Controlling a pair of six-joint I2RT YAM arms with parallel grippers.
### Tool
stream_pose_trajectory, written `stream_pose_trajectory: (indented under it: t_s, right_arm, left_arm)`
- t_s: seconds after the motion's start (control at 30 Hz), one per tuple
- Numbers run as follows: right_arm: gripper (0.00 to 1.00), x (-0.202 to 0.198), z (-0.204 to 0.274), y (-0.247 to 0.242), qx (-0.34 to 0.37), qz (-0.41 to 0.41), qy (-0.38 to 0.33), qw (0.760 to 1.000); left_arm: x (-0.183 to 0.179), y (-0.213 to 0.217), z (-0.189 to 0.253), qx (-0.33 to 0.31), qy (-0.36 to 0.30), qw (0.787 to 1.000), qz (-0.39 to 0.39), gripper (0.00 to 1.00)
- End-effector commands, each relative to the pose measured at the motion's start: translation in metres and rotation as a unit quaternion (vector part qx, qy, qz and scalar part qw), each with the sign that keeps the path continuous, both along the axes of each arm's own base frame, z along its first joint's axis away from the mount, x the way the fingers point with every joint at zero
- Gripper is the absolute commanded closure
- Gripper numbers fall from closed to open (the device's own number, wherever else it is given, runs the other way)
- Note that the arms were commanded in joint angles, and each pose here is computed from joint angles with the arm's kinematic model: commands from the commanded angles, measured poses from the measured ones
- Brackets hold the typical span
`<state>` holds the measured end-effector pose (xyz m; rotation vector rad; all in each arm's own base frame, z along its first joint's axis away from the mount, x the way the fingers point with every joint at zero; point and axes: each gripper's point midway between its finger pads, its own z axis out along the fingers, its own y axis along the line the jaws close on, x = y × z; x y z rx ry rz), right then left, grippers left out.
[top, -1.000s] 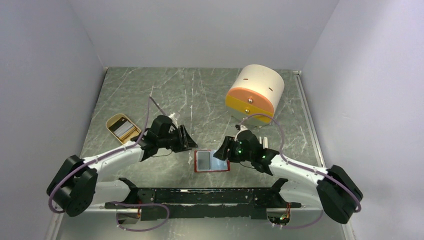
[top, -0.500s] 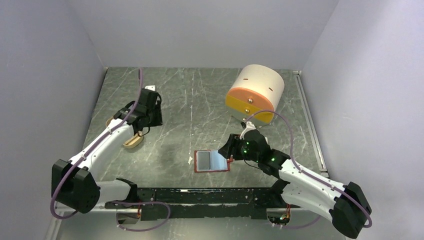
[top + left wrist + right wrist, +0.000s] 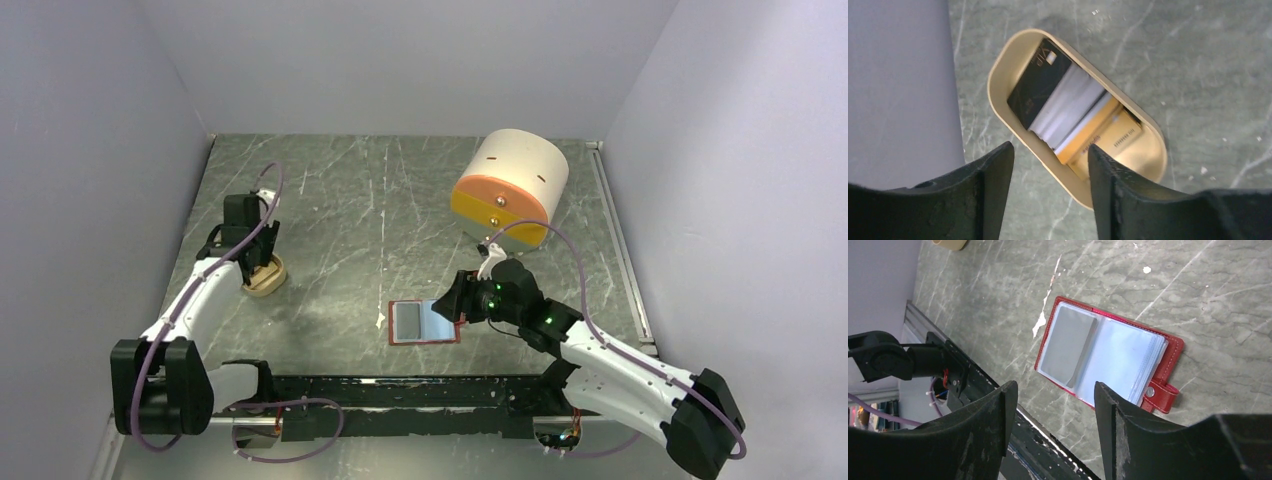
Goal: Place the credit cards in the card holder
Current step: Pick up the credit card from the storage box.
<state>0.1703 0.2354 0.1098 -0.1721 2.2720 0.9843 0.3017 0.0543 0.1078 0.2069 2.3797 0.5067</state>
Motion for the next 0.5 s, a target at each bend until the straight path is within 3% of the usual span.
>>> stream_pose_trajectory:
  t_s: [0.0, 0.47]
  right_arm:
    - [0.39, 0.002, 0.017, 0.008, 0.026, 0.017, -0.024, 0.999]
    - [0.38, 0.008, 0.022, 0.017, 0.036, 0.040, -0.019, 0.998]
  left_arm:
    - [0.035, 0.005, 0.012, 0.016, -0.051, 0.996, -0.069, 0.33]
    - [0.032, 0.008, -0.028, 0.038, -0.036, 0.995, -0.090, 0.20]
